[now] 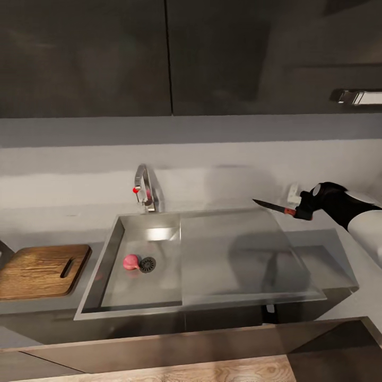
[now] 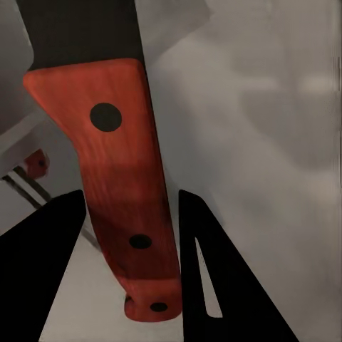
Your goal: In the kitchen, take the Vidalia onion out of the sink, dice it on the chopping board with the paring knife, put the diced onion into the bowl on the countertop, then place both the paring knife and the chopping board into the sink.
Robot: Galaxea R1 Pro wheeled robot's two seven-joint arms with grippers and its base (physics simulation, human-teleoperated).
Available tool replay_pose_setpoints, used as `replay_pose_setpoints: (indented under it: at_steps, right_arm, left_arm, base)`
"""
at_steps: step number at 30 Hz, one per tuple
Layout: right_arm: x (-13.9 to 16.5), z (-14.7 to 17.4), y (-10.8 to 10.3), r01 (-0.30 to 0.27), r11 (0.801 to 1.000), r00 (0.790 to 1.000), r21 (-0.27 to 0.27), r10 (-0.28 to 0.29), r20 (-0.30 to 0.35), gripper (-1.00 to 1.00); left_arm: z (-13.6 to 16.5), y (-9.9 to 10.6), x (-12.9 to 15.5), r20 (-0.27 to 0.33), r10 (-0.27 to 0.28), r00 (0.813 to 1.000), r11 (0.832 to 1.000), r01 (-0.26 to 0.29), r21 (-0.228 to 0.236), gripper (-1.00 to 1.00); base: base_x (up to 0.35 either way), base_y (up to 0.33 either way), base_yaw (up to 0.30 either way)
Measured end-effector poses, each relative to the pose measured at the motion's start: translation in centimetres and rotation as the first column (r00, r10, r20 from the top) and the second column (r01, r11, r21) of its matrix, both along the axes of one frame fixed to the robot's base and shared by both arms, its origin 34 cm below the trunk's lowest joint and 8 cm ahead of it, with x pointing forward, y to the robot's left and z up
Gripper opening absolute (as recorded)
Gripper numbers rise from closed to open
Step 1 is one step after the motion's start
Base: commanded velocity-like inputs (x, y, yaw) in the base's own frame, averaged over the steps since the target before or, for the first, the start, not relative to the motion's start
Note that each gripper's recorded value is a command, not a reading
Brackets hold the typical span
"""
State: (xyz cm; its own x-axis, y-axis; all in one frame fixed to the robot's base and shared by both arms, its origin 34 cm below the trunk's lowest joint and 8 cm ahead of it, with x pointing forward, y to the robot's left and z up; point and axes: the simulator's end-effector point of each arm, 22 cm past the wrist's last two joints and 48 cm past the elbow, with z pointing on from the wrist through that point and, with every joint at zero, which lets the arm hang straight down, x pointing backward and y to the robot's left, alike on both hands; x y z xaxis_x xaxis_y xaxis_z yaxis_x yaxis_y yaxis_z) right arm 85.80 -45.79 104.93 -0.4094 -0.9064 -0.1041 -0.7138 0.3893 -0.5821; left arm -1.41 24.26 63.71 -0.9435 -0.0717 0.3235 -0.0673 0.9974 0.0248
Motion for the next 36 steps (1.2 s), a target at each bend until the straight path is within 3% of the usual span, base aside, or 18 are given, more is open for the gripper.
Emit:
replay_pose_setpoints:
  at_steps: [8, 11, 17, 20, 25, 30, 36]
  right_arm:
    - [2.2, 3.1, 2.3, 0.003, 0.994, 0.994, 0.111, -0.015, 0.106, -1.00]
    - [2.6, 3.8, 2.9, 0.004, 0.991, 0.992, 0.133, -0.021, 0.125, -1.00]
    - [3.4, 4.3, 6.2, 0.010, 0.975, 0.989, 0.222, -0.042, 0.139, -1.00]
    - [3.9, 4.3, 9.2, 0.001, 0.953, 0.989, 0.304, -0.046, 0.139, -1.00]
    - [4.1, 4.5, 12.0, 0.005, 0.913, 0.989, 0.407, -0.065, 0.133, -1.00]
    - [4.2, 5.1, 15.0, 0.004, 0.852, 0.989, 0.523, -0.081, 0.124, -1.00]
    - [3.9, 5.3, 15.9, 0.000, 0.837, 0.990, 0.547, -0.077, 0.119, -1.00]
  left_arm:
    - [-0.2, 0.2, 0.5, 0.022, 0.000, 1.000, 1.000, 0.000, 0.003, 1.00]
    - [-0.2, 0.2, 0.5, 0.024, 0.000, 1.000, 1.000, 0.000, 0.004, 1.00]
    - [-0.2, 0.2, 0.6, 0.027, -0.001, 1.000, 1.000, 0.000, 0.003, 1.00]
    - [-0.2, 0.2, 0.6, 0.028, 0.000, 1.000, 1.000, 0.000, 0.004, 1.00]
    - [-0.2, 0.1, 0.6, 0.028, 0.000, 1.000, 1.000, 0.000, 0.003, 1.00]
    - [-0.2, 0.2, 0.7, 0.032, 0.000, 0.999, 1.000, 0.000, 0.004, 1.00]
    - [-0.5, 0.3, 1.6, 0.065, 0.000, 0.998, 1.000, 0.000, 0.007, 1.00]
  base:
    - [0.000, 0.000, 0.000]
    - [0.000, 0.000, 0.000]
    - [0.000, 0.000, 0.000]
    - [0.000, 0.000, 0.000]
    - [0.000, 0.000, 0.000]
    - [0.000, 0.000, 0.000]
    - [0.000, 0.000, 0.000]
